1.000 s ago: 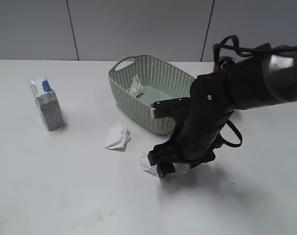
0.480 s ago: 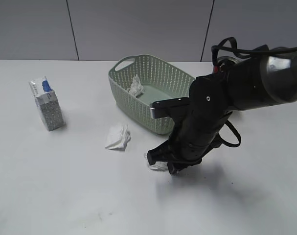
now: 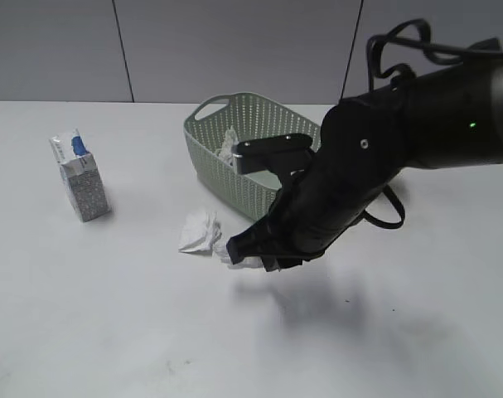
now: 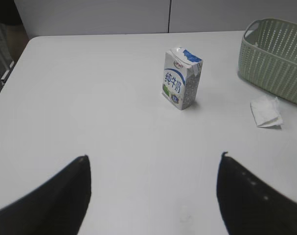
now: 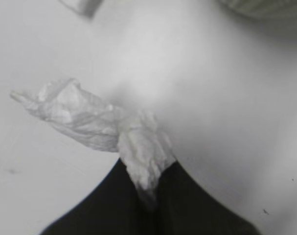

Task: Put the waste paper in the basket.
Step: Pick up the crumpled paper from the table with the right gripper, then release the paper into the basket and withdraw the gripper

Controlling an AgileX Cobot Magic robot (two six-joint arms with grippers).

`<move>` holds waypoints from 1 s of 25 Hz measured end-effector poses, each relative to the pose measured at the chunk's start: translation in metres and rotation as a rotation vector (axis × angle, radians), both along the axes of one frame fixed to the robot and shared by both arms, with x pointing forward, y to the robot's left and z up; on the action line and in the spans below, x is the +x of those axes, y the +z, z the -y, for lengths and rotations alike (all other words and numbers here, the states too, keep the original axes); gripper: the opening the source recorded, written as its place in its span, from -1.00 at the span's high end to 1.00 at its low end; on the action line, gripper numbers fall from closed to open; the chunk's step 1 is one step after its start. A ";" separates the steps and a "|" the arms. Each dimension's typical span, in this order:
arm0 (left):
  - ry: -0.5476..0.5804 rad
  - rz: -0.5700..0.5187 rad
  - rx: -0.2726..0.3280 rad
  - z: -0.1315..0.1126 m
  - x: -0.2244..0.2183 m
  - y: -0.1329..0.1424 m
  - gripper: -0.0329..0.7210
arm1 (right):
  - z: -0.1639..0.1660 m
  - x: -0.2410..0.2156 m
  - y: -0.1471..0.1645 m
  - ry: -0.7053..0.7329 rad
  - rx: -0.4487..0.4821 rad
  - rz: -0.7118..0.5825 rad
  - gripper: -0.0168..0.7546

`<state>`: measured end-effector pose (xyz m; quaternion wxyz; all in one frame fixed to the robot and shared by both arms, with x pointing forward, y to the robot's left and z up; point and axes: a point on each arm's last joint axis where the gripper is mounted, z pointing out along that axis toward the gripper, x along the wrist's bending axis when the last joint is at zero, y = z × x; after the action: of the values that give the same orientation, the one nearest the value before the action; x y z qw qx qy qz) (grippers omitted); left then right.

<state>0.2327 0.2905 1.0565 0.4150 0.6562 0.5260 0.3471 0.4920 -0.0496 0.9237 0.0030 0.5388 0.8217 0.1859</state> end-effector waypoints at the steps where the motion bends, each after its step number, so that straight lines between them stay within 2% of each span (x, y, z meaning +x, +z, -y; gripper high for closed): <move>1: 0.000 0.000 0.000 0.000 0.000 0.000 -0.65 | -0.001 -0.002 0.010 0.007 0.019 0.021 0.90; 4: 0.000 0.000 0.000 0.000 0.000 0.000 -0.65 | 0.000 -0.004 0.037 0.013 0.077 0.092 0.90; 8: 0.000 0.000 0.000 0.000 0.000 0.000 -0.65 | 0.003 -0.002 0.071 0.046 0.147 0.260 0.90; 14: 0.000 0.000 0.000 0.000 0.000 0.000 -0.65 | 0.012 0.022 0.093 0.028 0.244 0.497 0.90; 18: 0.000 0.000 0.000 0.000 0.000 0.000 -0.65 | 0.025 0.049 0.094 -0.058 0.318 0.620 0.91; 25: 0.000 0.000 0.000 0.000 0.000 0.000 -0.65 | 0.037 0.091 0.064 -0.129 0.386 0.788 0.91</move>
<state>0.2327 0.2905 1.0565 0.4150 0.6562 0.5260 0.3471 0.5830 -0.0865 0.9876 0.2269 0.4676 0.6726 0.5268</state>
